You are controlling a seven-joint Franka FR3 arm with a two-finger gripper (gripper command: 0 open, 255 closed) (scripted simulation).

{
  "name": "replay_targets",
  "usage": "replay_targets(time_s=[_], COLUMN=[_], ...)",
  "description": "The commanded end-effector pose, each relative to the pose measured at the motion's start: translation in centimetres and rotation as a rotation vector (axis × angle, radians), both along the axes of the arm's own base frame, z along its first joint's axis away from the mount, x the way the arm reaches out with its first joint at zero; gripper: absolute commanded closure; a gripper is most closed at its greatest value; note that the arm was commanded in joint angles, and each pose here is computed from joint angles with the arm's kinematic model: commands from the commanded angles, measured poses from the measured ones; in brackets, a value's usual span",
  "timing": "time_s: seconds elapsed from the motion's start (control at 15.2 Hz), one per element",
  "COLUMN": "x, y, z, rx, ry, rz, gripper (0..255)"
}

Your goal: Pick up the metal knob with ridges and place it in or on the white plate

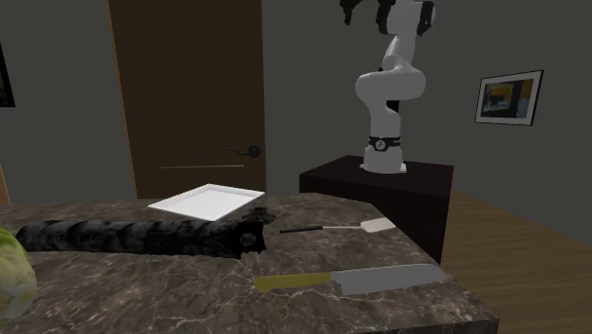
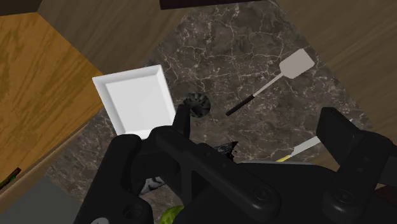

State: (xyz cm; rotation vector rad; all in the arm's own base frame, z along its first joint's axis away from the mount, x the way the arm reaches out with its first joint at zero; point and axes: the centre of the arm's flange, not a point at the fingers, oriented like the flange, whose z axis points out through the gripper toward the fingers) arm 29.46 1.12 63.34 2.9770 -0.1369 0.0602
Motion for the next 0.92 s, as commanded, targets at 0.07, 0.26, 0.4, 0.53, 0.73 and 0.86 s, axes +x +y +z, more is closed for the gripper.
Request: replay_targets(time_s=[0.07,0.26,0.4,0.53,0.73,0.86], x=[0.6,2.3,3.5,4.7,6.4,7.6], y=[-0.5,-1.9,-2.9,-3.8,-5.2,-6.1], z=[-1.1,-4.4,-6.5,-8.7,-12.0,-14.2], rx=[0.002,0.008,0.012,0.016,0.022,0.026], ry=[0.0,-0.001,-0.002,-0.003,-0.004,-0.004], rz=[-0.002,-0.006,-0.009,-0.012,-0.017,-0.02], gripper=[0,0,0,0,0,0])
